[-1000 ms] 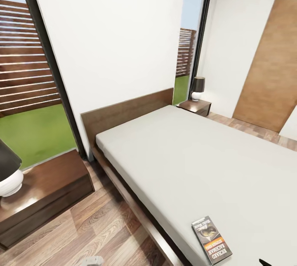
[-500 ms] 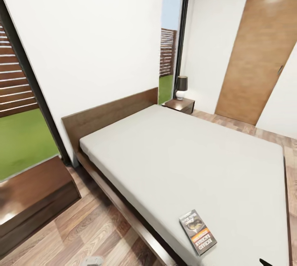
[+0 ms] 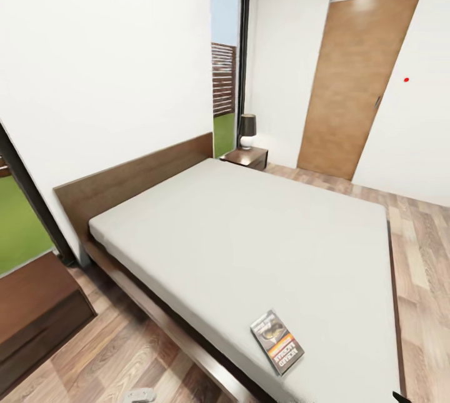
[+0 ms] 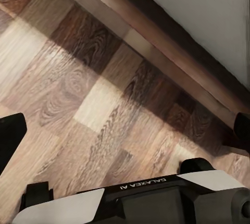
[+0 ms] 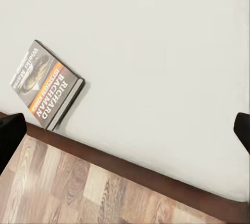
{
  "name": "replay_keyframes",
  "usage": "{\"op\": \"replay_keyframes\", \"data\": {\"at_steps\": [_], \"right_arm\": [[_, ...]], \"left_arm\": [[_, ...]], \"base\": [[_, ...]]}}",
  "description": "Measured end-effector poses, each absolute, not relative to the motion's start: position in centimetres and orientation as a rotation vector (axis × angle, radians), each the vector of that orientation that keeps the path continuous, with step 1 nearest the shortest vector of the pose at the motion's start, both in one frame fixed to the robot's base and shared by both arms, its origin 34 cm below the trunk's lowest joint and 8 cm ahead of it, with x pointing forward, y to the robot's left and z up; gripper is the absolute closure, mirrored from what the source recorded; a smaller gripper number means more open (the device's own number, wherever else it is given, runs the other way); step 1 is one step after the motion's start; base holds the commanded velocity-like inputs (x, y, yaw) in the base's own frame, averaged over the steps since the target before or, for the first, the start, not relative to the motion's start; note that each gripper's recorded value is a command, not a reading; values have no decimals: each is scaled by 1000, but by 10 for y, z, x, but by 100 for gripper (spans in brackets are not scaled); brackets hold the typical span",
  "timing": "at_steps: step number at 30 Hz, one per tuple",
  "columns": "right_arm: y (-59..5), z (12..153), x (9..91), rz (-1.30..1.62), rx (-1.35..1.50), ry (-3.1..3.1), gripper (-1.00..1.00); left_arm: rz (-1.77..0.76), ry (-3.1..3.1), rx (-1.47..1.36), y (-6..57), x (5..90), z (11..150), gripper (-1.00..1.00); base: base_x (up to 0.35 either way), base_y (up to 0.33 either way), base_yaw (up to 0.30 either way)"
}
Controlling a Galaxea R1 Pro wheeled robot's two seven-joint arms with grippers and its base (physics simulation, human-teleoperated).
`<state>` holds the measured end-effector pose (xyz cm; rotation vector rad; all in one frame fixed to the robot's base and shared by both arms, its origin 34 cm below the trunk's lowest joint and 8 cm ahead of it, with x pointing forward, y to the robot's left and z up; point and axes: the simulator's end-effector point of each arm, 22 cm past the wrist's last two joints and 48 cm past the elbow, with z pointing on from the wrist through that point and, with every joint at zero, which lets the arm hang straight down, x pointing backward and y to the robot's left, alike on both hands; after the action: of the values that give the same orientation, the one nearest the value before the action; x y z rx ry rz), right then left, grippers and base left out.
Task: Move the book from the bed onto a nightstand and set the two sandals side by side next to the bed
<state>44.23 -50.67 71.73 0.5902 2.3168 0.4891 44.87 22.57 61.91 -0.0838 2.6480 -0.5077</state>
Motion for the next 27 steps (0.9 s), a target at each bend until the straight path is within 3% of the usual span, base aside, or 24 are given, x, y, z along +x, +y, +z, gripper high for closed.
{"op": "replay_keyframes", "data": {"at_steps": [13, 27], "right_arm": [[-506, 717, 442, 489, 589, 2318, -100], [-506, 717, 442, 487, 590, 2319, -100]], "left_arm": [[-507, 2648, -84, 226, 449, 619, -100], [-505, 2648, -84, 227, 449, 619, -100]], "base": [[2, 14, -284], [112, 254, -284]]}}
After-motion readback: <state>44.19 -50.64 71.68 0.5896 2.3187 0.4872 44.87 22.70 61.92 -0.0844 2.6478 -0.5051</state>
